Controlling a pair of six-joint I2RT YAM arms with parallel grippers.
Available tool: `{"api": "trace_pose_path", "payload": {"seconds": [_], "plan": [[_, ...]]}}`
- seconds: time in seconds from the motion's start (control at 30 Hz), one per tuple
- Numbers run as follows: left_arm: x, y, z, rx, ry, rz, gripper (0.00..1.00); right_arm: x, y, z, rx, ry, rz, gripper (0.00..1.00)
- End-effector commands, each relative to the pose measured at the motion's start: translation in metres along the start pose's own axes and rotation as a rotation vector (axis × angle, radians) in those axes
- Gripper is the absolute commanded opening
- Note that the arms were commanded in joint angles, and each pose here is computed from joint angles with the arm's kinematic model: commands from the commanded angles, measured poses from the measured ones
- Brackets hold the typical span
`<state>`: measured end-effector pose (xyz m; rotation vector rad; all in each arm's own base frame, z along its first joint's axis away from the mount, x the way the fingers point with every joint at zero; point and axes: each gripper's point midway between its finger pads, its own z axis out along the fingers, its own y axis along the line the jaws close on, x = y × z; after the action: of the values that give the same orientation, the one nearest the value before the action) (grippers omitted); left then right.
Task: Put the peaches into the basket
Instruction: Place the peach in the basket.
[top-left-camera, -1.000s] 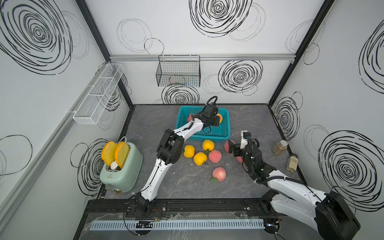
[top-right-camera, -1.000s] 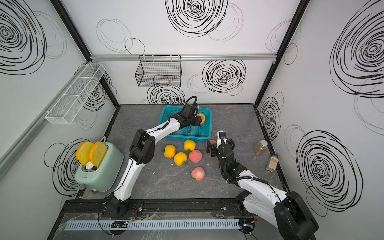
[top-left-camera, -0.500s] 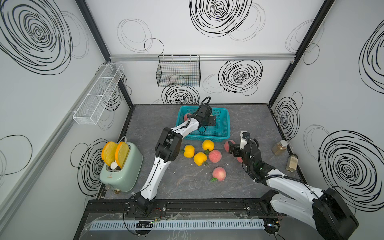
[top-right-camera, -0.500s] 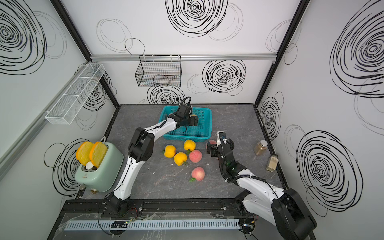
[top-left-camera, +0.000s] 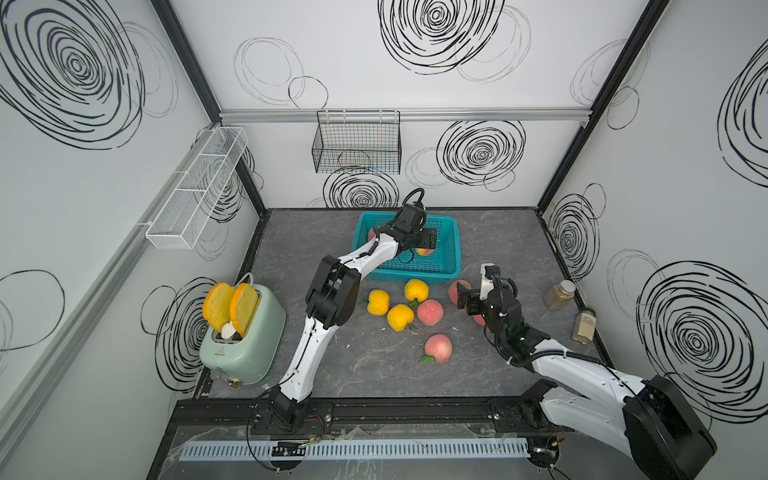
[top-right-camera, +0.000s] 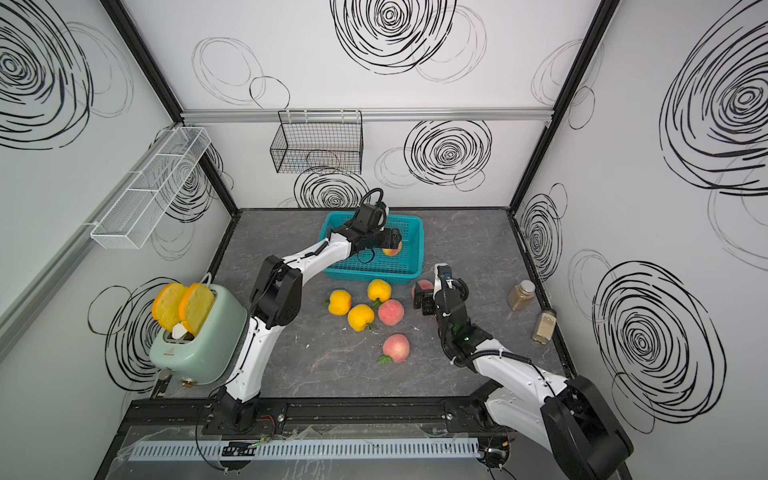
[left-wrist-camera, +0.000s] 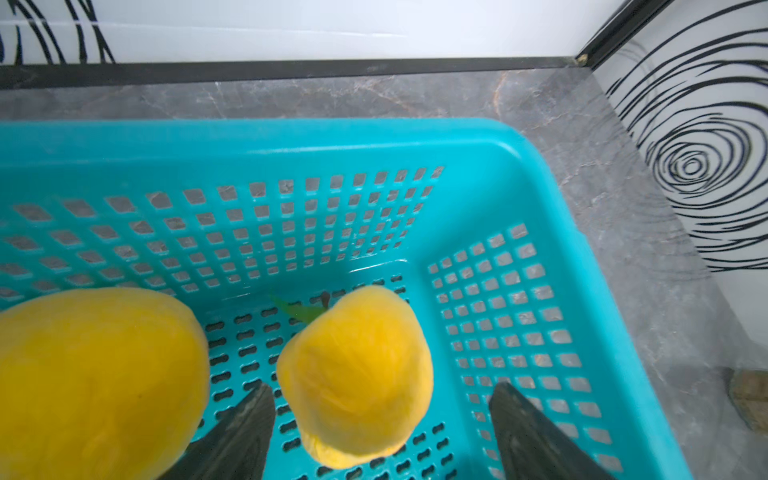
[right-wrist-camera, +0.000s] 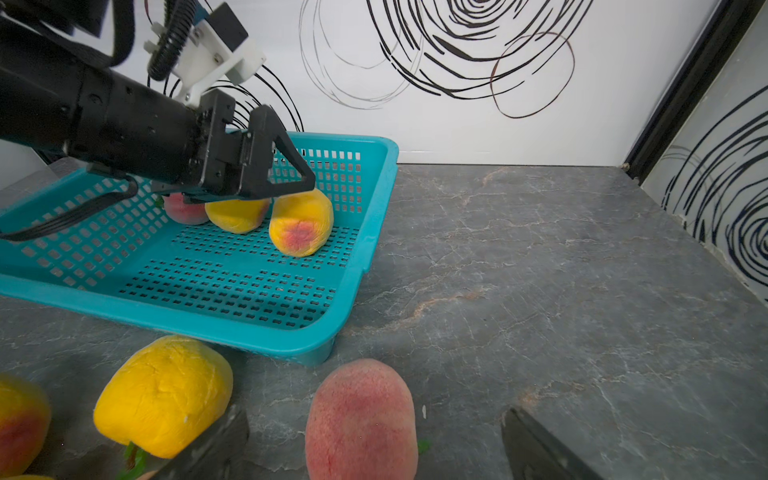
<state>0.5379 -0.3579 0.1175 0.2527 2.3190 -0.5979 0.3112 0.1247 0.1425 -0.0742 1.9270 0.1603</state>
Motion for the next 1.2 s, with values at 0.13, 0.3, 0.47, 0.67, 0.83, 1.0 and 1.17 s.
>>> {"api": "trace_pose_path", "payload": {"seconds": [0.13, 0.3, 0.47, 0.67, 0.83, 1.0, 1.17], "plan": [[-0.028, -0.026, -0.034, 0.065, -0.077, 0.022, 0.85, -0.005, 0.0, 0.0, -0.002, -0.021, 0.017, 0.99], [-0.019, -0.032, -0.043, 0.083, -0.068, 0.028, 0.85, -0.005, -0.001, -0.001, 0.001, -0.026, 0.018, 0.99], [-0.008, -0.041, -0.061, 0.108, -0.066, 0.029, 0.85, -0.008, 0.001, -0.006, -0.028, -0.056, 0.027, 0.99], [0.01, -0.049, -0.098, 0.138, -0.064, 0.012, 0.85, -0.013, -0.001, -0.012, -0.032, -0.094, 0.03, 0.99], [0.017, -0.053, -0.129, 0.179, -0.06, -0.002, 0.85, -0.014, -0.009, -0.014, 0.003, -0.105, 0.029, 0.99], [0.015, -0.045, -0.157, 0.188, -0.043, -0.013, 0.85, -0.015, -0.015, -0.015, 0.015, -0.111, 0.039, 0.99], [0.019, -0.032, -0.188, 0.19, -0.049, -0.003, 0.85, -0.015, -0.016, -0.015, 0.018, -0.111, 0.042, 0.99]]}}
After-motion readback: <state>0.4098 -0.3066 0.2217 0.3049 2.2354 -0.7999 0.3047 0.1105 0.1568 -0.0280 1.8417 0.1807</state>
